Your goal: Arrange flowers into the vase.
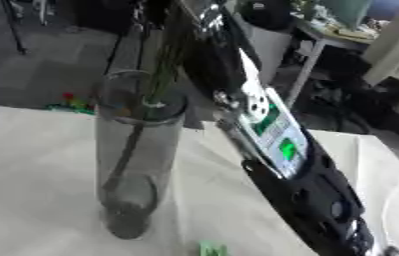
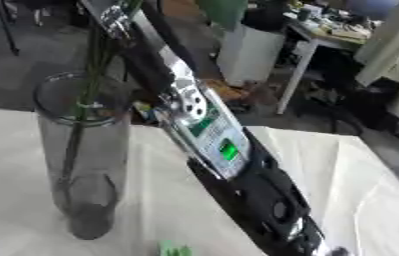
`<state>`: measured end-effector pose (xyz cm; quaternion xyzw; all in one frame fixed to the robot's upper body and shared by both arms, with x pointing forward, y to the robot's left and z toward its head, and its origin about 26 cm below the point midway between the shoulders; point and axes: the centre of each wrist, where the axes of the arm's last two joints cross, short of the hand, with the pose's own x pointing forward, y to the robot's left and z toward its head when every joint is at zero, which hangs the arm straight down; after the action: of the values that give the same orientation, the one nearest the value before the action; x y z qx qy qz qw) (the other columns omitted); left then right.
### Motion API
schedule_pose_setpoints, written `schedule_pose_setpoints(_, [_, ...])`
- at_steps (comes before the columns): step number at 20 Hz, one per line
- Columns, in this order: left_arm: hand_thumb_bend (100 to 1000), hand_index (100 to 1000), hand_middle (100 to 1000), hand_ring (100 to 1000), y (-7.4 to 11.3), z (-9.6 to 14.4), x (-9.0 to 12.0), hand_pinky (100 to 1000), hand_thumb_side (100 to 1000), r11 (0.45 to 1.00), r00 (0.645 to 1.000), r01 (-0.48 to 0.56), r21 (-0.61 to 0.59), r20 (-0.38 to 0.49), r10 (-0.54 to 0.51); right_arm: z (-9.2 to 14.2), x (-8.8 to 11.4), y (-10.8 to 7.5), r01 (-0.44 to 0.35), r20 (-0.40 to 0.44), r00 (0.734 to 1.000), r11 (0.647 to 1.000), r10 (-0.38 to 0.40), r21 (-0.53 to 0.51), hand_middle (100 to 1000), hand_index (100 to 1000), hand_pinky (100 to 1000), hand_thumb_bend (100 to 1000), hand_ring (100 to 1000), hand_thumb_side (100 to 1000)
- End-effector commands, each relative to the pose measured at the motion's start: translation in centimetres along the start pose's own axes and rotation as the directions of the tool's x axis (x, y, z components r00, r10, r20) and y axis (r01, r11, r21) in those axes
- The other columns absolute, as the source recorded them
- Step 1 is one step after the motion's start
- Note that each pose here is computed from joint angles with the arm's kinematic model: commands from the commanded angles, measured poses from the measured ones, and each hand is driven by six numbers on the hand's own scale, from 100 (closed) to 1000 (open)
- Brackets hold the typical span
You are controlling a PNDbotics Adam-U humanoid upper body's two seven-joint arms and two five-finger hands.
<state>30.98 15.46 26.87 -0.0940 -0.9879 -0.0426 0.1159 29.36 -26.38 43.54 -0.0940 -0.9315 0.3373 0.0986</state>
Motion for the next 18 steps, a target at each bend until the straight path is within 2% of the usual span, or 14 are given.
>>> schedule_pose_setpoints(1, [100, 937, 887, 799, 0.0, -0.5, 0.5, 737, 1000, 1.0, 1.0, -0.005, -0.005, 0.027, 0.005, -0.2, 1.2, -1.2, -0.076, 0.011, 0.997, 0.996, 0.076, 0.042, 714, 654, 952, 100, 905, 979])
schedule_pose_setpoints(10, [100, 937, 886, 799, 0.0, -0.5, 0.5, 737, 1000, 1.0, 1.0, -0.008, -0.006, 0.026, 0.008, -0.2, 1.5, -1.9, -0.18, -0.036, 0.982, 0.976, 0.186, 0.125, 775, 718, 998, 100, 951, 1000])
schedule_pose_setpoints(18, [100, 937, 886, 799, -0.1, -0.5, 0.5, 737, 1000, 1.0, 1.0, -0.012, -0.007, 0.023, 0.012, -0.2, 2.3, -2.6, -0.276, -0.047, 0.955, 0.932, 0.294, 0.236, 815, 770, 996, 100, 977, 1000])
